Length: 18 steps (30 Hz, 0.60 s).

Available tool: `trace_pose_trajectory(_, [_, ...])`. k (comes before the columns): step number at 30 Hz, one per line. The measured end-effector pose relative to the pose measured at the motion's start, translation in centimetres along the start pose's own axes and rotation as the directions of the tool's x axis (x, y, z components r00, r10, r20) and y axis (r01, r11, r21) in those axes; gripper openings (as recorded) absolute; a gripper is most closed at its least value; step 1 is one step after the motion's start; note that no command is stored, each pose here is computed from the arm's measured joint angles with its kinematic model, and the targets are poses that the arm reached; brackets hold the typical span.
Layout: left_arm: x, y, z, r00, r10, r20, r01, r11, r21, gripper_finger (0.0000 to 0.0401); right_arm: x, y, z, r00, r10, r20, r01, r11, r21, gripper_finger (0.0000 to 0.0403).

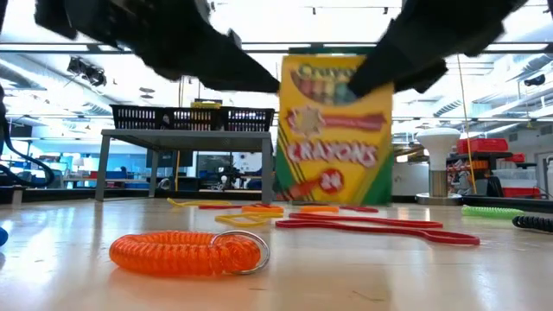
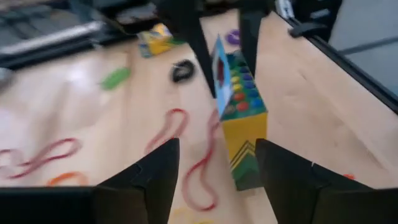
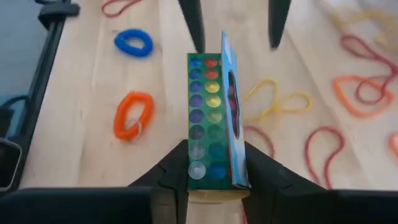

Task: Pick & Place Office Desk Supplies
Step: Put the yellow crayon box into the middle black bin

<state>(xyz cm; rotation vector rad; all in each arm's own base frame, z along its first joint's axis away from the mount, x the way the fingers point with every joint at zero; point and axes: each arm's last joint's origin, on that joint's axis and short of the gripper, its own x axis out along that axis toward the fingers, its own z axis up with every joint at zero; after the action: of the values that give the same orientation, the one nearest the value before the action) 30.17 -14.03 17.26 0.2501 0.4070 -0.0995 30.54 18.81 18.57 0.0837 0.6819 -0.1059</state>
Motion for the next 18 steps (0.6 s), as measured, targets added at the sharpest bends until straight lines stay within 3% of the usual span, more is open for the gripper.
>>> trace_pose_trajectory(2, [-1.7,0.4,-0.4,0.999,0.046,0.014,-0.046,0.999,-0.006,0.0218,0.1,-0.2,0.9,1.000,-0.001,0.011,0.001,1.000,-0.017,0.0105])
trace_pose_trajectory(7, [-6.1,2.2,-4.4,0.991,0.100,0.085,-0.088,0.987,-0.131,0.0183,0.7,-1.4,3.6,0.999,0.023,0.037,-0.021,0.998,-0.052,0.0105])
trace_pose_trajectory(13, [-11.5,4.5,-8.7,0.944,0.266,0.195,-0.220,0.948,-0.229,0.0123,2.9,-6.3,7.9,0.997,0.039,0.062,-0.035,0.997,-0.071,0.0107])
trace_pose_trajectory(18, [-14.3,5.8,-10.7,0.889,0.394,0.234,-0.331,0.905,-0.269,0.0092,5.5,-10.9,9.8,0.995,0.062,0.075,-0.055,0.994,-0.094,0.0107])
